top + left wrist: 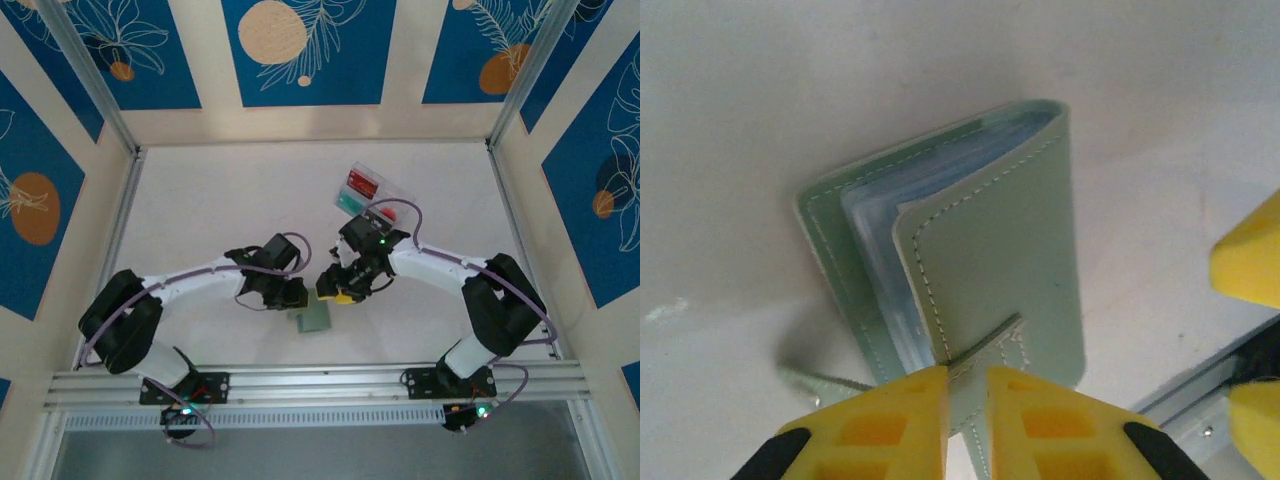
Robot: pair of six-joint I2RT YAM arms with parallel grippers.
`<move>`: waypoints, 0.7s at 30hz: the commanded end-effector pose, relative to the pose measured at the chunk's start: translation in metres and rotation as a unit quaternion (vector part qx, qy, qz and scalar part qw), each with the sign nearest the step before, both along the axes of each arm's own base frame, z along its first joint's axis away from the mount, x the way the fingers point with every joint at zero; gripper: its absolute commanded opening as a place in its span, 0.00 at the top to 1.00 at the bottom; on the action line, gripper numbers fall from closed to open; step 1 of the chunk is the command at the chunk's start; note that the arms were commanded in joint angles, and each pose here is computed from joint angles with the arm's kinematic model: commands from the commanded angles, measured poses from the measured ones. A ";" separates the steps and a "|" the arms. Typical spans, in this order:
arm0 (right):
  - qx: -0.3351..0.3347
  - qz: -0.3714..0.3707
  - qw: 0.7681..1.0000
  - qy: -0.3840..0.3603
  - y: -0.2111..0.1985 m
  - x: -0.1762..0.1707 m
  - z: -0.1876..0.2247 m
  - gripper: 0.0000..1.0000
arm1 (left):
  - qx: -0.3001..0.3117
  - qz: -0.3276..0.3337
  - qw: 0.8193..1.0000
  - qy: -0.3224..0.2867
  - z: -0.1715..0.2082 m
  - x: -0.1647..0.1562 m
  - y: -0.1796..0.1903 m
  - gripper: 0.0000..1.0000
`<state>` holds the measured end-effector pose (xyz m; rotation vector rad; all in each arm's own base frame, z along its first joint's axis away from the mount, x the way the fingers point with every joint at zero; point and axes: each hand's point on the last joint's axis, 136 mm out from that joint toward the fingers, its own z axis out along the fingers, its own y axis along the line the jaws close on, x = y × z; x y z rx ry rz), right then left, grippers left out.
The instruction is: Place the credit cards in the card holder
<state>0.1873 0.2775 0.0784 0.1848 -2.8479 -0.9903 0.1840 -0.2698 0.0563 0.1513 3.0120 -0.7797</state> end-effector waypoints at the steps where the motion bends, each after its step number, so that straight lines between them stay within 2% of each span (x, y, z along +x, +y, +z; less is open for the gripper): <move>1: 0.026 0.012 0.999 0.018 0.006 -0.005 -0.009 0.43 | 0.019 -0.012 1.000 0.016 -0.019 -0.009 0.009 0.84; 8: 0.038 0.025 0.998 0.036 0.014 -0.009 -0.025 0.36 | 0.049 -0.004 0.998 0.035 -0.046 -0.019 0.029 0.85; 14: 0.048 0.050 0.996 0.047 0.029 -0.015 -0.034 0.37 | 0.066 -0.002 0.997 0.047 -0.062 -0.025 0.038 0.86; 19: 0.090 0.066 0.992 0.066 0.043 -0.024 -0.031 0.47 | 0.068 0.008 0.996 0.055 -0.070 -0.029 0.045 0.87; 21: 0.112 0.070 0.989 0.072 0.049 -0.025 -0.026 0.61 | 0.062 0.010 0.996 0.056 -0.069 -0.029 0.045 0.87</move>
